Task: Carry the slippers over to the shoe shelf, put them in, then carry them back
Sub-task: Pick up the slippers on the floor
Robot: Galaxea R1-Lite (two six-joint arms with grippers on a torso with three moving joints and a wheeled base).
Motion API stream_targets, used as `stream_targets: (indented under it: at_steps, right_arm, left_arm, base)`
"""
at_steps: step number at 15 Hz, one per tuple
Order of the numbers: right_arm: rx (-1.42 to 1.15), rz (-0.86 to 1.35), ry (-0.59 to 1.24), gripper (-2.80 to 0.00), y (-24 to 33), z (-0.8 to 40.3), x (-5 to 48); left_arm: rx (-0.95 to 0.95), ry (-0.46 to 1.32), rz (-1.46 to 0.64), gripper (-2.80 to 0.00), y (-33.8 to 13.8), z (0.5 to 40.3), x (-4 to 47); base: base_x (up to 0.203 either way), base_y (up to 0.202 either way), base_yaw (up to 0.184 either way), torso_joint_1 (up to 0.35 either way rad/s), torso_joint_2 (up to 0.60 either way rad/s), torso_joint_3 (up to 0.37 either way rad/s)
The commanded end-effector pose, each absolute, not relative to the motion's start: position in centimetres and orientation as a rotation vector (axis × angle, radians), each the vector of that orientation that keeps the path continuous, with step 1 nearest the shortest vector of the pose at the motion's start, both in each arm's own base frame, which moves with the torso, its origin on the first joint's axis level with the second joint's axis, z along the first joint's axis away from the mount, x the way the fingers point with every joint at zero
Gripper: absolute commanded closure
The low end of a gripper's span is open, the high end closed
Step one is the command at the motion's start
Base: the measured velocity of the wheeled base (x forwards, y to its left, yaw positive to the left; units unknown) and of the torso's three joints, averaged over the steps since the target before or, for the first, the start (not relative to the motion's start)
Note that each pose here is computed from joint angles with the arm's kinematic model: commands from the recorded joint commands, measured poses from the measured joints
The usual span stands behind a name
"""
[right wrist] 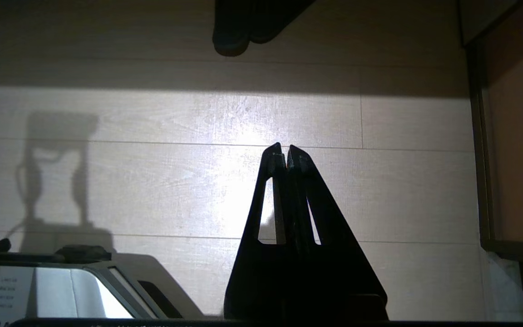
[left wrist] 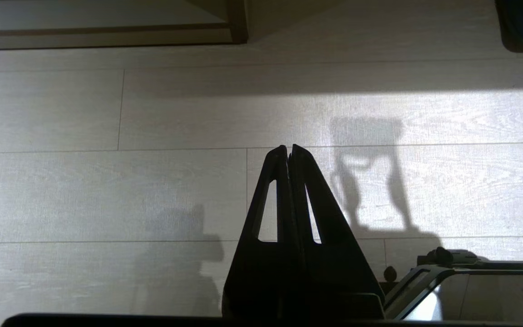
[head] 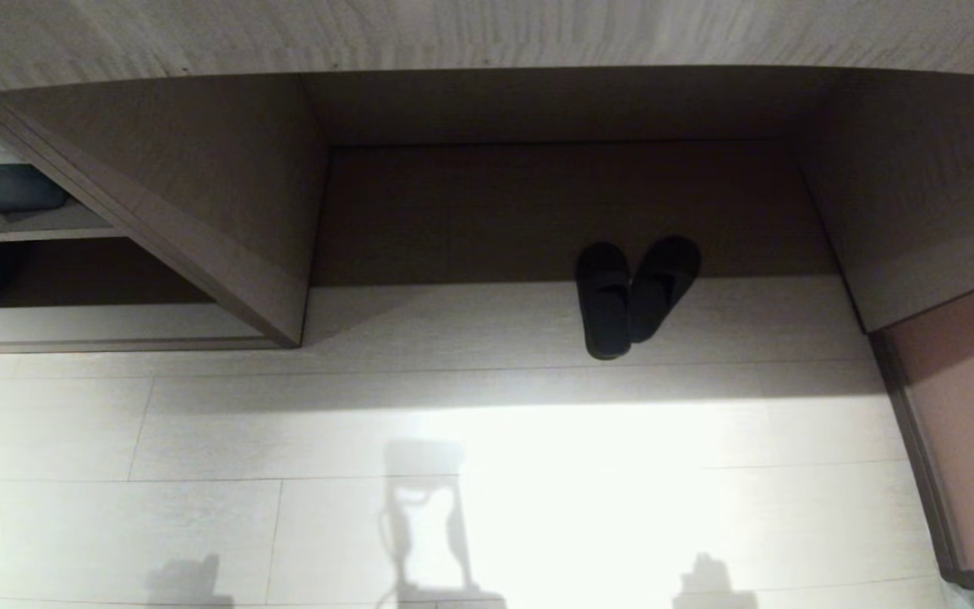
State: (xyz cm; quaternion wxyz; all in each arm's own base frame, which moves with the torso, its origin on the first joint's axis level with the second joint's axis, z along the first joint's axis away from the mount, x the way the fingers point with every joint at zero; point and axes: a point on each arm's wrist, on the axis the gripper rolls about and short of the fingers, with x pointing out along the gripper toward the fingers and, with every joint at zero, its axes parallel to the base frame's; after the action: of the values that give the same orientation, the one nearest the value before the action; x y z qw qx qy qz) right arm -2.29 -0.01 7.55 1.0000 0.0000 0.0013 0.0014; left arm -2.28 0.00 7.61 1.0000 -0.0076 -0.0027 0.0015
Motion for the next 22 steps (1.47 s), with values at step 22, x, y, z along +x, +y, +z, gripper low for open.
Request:
stream_targets:
  at_steps: [22]
  right_arm:
    - [0.000, 0.002, 0.003, 0.00, -0.01, 7.54, -2.29]
  left_arm:
    - [-0.015, -0.005, 0.003, 0.00, 0.00, 7.61, -2.27]
  base:
    - [0.000, 0.000, 0.000, 0.001, 0.00, -0.198]
